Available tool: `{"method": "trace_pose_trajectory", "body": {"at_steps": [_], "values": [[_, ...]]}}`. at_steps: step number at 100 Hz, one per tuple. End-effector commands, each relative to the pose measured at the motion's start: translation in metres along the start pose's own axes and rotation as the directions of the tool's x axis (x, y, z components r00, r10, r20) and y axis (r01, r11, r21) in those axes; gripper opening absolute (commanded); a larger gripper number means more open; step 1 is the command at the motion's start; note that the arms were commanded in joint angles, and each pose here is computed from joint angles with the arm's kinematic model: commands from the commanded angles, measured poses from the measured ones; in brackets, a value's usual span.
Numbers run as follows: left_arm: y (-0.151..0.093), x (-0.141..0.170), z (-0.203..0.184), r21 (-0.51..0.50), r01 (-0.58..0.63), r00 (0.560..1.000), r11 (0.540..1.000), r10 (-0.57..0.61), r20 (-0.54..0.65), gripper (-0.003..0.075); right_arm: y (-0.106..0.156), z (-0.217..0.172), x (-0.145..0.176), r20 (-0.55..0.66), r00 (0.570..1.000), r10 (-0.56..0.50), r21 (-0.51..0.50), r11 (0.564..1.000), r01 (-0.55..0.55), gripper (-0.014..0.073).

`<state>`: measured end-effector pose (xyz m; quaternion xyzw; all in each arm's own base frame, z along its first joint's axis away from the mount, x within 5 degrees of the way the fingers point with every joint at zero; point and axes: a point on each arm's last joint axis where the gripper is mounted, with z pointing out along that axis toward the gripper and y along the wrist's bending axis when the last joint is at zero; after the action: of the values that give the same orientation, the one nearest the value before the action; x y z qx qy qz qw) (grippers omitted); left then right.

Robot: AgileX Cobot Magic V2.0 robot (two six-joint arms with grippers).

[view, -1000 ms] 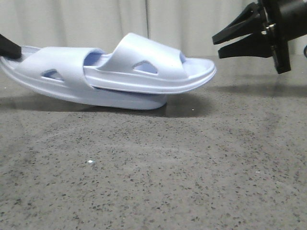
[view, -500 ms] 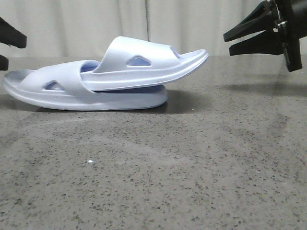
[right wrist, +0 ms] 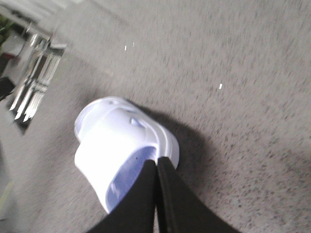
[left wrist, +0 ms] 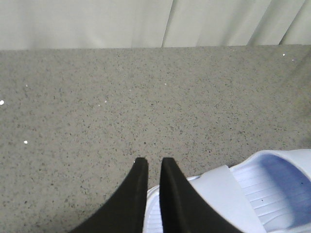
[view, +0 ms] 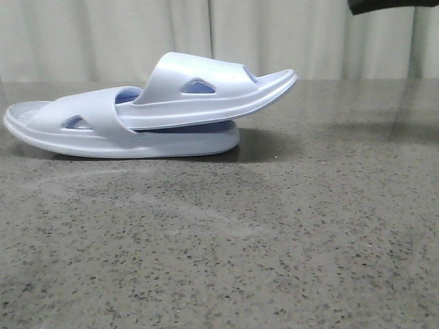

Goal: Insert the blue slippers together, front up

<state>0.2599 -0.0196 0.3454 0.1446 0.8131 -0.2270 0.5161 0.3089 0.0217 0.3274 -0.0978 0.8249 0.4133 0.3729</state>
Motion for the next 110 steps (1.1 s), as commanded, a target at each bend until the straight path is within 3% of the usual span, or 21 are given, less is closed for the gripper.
{"method": "trace_pose_trajectory", "body": {"at_steps": [1, 17, 28, 40, 64, 87, 110], "values": [[-0.019, -0.020, -0.012, -0.017, -0.045, 0.993, 0.999, 0.047, 0.108, 0.0015, 0.033, -0.023, -0.007, 0.139, 0.984, -0.115, 0.054, 0.993, 0.109, -0.0079], [-0.043, -0.029, -0.018, -0.049, -0.121, 0.977, 0.991, 0.128, 0.172, 0.0015, 0.060, -0.031, 0.017, 0.228, 0.950, -0.213, 0.200, 0.965, 0.168, -0.0079], [-0.060, -0.030, -0.025, -0.071, -0.201, 0.958, 0.977, 0.211, 0.196, 0.0015, 0.079, -0.028, 0.041, 0.204, 0.922, -0.330, 0.272, 0.924, 0.270, -0.0079], [-0.072, -0.023, -0.037, -0.102, -0.212, 0.942, 0.972, 0.231, 0.244, 0.0015, 0.085, -0.029, 0.068, 0.212, 0.900, -0.380, 0.339, 0.893, 0.297, -0.0079], [-0.079, 0.038, -0.057, -0.109, -0.188, 0.950, 0.976, 0.209, 0.232, 0.0015, 0.082, -0.050, 0.129, 0.258, 0.875, -0.410, 0.421, 0.863, 0.279, -0.0079], [-0.082, 0.106, -0.075, -0.072, -0.130, 0.935, 0.989, 0.146, 0.324, 0.0015, 0.073, -0.073, 0.188, 0.310, 0.847, -0.431, 0.432, 0.858, 0.278, -0.0079], [-0.086, 0.126, -0.085, -0.052, -0.147, 0.923, 0.988, 0.156, 0.351, 0.0015, 0.069, -0.086, 0.206, 0.432, 0.818, -0.380, 0.430, 0.884, 0.184, -0.0079]]}}
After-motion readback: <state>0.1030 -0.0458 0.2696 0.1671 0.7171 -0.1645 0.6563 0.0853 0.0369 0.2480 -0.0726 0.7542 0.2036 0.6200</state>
